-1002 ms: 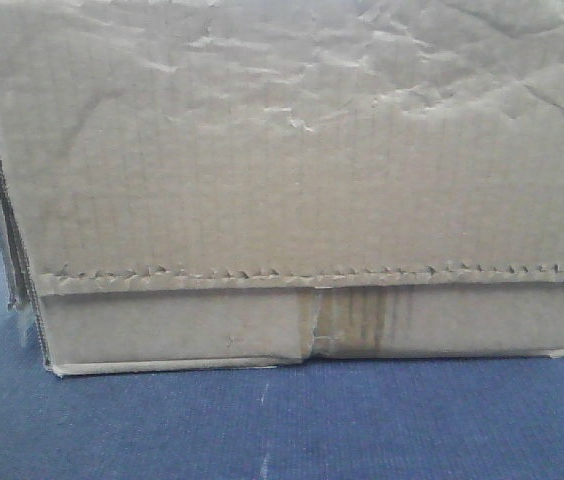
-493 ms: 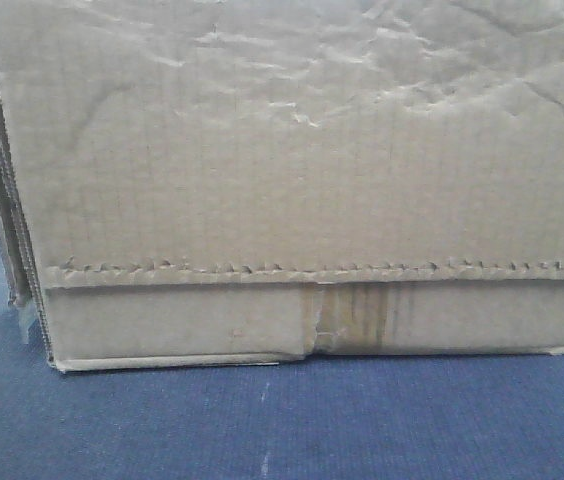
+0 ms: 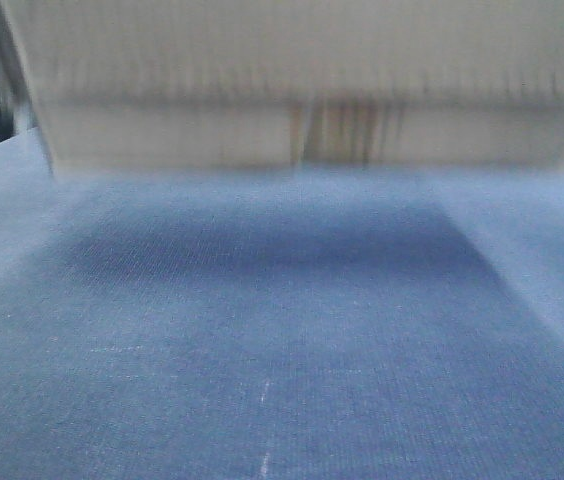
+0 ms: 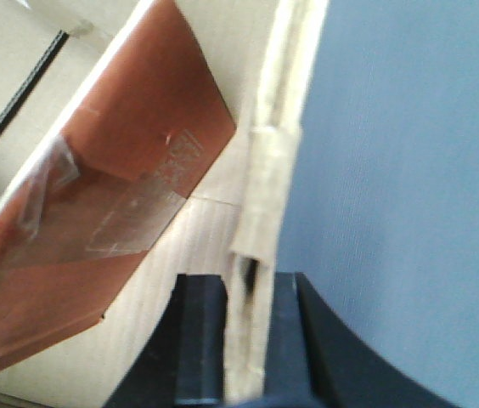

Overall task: Stack two boxes on right shelf middle
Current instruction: 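Lift the stacked boxes off the grey table with both grippers, then drive the base past the red table while holding the boxes, then turn the base toward the steel shelf rack with blue bins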

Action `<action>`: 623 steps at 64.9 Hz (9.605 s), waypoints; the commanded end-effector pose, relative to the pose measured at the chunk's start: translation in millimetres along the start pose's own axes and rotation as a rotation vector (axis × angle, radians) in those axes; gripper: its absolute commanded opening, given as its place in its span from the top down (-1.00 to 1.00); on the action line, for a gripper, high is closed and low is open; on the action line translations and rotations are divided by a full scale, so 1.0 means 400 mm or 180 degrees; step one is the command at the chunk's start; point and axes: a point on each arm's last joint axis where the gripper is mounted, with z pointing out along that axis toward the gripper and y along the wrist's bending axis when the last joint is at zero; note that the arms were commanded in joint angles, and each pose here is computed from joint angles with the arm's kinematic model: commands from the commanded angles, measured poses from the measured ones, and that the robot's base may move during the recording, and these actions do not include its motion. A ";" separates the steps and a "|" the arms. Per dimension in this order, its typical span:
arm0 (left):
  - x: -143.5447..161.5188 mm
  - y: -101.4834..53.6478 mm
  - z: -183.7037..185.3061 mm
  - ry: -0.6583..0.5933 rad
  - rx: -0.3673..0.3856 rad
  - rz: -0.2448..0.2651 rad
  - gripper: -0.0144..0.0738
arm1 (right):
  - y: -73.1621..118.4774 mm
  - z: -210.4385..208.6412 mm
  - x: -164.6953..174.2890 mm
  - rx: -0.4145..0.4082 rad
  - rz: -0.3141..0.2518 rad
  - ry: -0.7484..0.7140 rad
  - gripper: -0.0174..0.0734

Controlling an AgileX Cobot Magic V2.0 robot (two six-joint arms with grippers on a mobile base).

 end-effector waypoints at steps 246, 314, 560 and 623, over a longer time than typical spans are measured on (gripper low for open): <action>-0.063 -0.008 -0.231 -0.1062 0.0292 -0.0058 0.93 | 0.017 -0.134 -0.067 -0.0005 -0.0111 -0.0570 0.95; -0.063 -0.008 -0.231 -0.1062 0.0292 -0.0058 0.93 | 0.017 -0.134 -0.067 -0.0005 -0.0111 -0.0570 0.95; -0.063 -0.008 -0.231 -0.1066 0.0286 -0.0056 0.93 | 0.017 -0.134 -0.067 -0.0005 -0.0111 -0.0570 0.95; -0.063 -0.008 -0.231 -0.1066 0.0286 -0.0056 0.93 | 0.017 -0.134 -0.067 -0.0005 -0.0111 -0.0570 0.95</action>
